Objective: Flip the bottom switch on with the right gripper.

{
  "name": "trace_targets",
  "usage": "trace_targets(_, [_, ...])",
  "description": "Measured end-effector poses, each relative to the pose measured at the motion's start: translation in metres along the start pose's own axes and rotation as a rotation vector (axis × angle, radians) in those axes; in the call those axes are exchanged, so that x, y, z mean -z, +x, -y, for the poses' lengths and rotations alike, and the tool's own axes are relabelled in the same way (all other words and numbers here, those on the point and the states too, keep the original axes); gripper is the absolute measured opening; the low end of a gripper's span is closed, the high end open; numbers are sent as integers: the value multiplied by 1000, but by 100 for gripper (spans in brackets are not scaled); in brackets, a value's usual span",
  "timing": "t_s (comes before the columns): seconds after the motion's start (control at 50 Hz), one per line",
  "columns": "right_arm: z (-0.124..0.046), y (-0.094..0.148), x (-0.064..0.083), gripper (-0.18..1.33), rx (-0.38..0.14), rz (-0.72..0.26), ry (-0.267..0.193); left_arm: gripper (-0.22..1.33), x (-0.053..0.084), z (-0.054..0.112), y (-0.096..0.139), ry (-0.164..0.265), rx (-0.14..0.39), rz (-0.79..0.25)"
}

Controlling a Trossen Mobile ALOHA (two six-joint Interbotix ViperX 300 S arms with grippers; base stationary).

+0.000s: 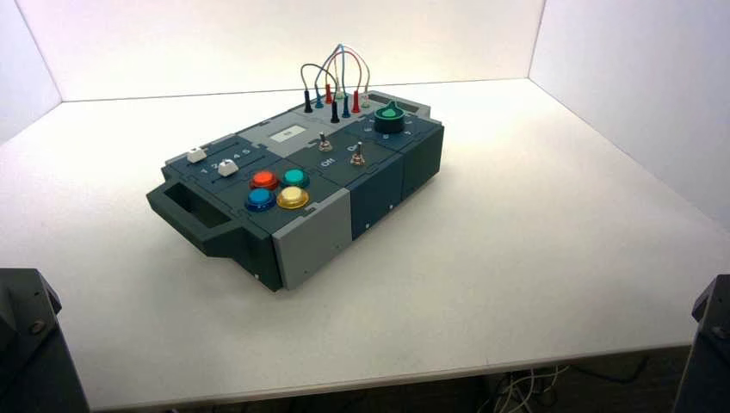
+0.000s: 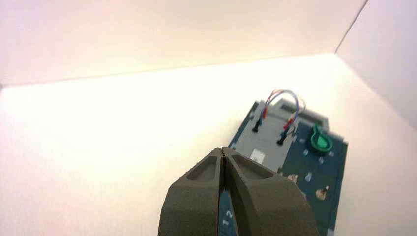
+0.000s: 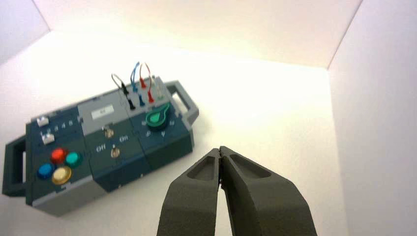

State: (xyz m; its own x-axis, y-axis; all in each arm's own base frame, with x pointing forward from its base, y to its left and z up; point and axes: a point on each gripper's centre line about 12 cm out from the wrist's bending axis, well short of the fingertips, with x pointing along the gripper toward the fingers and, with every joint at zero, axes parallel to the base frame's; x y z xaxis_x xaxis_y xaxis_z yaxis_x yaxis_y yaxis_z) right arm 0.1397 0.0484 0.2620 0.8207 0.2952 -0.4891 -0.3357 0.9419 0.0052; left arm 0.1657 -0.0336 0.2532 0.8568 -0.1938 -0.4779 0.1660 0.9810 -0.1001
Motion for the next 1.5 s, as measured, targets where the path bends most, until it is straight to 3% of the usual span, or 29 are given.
trace_targets(0.16, [0, 15, 3, -14, -4, -58, 12, -16, 10, -2, 20, -8, -10, -114])
trace_targets(0.34, [0, 22, 0, -14, -8, -61, 21, -16, 21, -1, 40, -8, -6, -252])
trace_targets(0.46, [0, 25, -6, -14, -8, -53, 26, -16, 36, 10, 59, -9, 36, -395])
trace_targets(0.62, [0, 31, -8, -14, -9, -67, 27, -16, 46, 29, 77, -18, 94, -504])
trace_targets(0.84, [-2, 37, -11, -14, -22, -82, 34, -16, 50, 39, 104, -25, 105, -595])
trace_targets(1.02, [-14, 47, -14, -14, -76, -126, 24, -16, 55, 50, 133, -4, 111, -640])
trace_targets(1.18, [-21, 57, -22, -14, -107, -152, 32, -16, 72, 60, 165, 20, 110, -714])
trace_targets(1.34, [-26, 64, -30, -14, -126, -168, 36, -16, 92, 64, 182, 34, 101, -789])
trace_targets(1.5, [-39, 76, -30, -14, -167, -220, 9, -16, 95, 65, 191, 33, 96, -790])
